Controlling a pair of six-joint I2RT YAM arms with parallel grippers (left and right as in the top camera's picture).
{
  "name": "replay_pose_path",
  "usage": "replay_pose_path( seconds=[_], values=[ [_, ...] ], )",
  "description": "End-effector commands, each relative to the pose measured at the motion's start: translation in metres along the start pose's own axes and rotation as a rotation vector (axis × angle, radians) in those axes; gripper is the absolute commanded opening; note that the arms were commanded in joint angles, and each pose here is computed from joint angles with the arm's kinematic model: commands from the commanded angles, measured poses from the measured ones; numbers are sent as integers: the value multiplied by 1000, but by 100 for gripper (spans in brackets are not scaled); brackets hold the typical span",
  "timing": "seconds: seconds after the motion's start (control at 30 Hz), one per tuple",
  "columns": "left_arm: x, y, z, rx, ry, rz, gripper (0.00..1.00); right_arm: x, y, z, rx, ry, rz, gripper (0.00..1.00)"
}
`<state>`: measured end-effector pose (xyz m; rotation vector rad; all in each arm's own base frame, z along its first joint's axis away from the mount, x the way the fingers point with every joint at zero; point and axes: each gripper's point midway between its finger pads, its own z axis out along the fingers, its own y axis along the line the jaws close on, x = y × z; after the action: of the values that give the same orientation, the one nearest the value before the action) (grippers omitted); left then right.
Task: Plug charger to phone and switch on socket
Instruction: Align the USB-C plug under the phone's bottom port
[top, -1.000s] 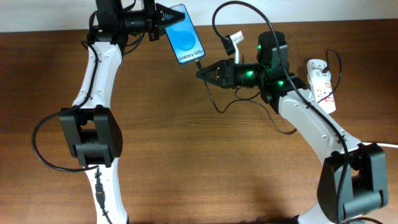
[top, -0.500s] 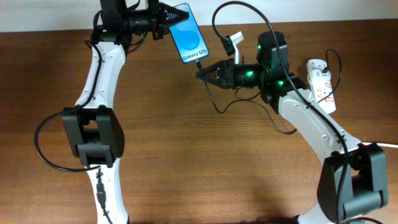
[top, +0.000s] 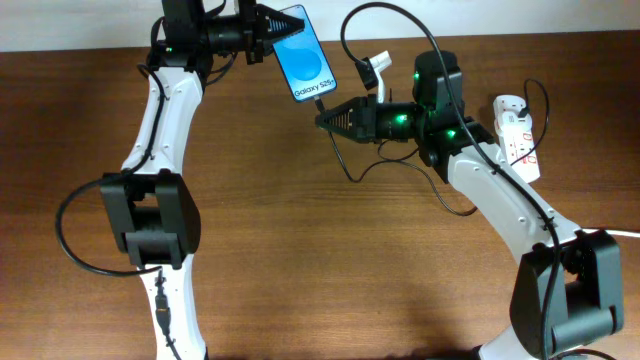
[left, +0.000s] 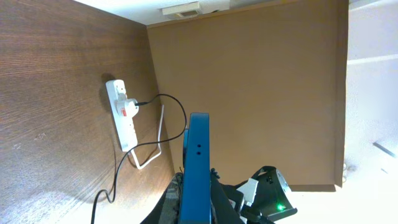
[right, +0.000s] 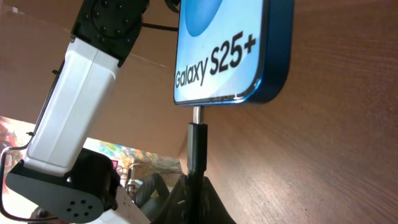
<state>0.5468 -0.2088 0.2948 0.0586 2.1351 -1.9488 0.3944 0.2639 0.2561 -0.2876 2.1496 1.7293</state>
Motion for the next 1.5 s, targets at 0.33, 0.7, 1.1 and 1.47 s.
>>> replay_pose_path(
  seconds=[0.33, 0.7, 1.1, 1.47],
  values=[
    [32, -25, 24, 76, 145, 94, 0, -21, -10, -1, 59, -98, -23, 4],
    [29, -26, 3, 96, 161, 72, 0, -23, -14, -2, 83, -112, -31, 4],
    [22, -22, 0, 78, 125, 72, 0, -21, -13, 0, 76, -102, -30, 4],
    [27, -23, 18, 70, 131, 74, 0, -21, -12, 0, 75, -103, -33, 4]
  ],
)
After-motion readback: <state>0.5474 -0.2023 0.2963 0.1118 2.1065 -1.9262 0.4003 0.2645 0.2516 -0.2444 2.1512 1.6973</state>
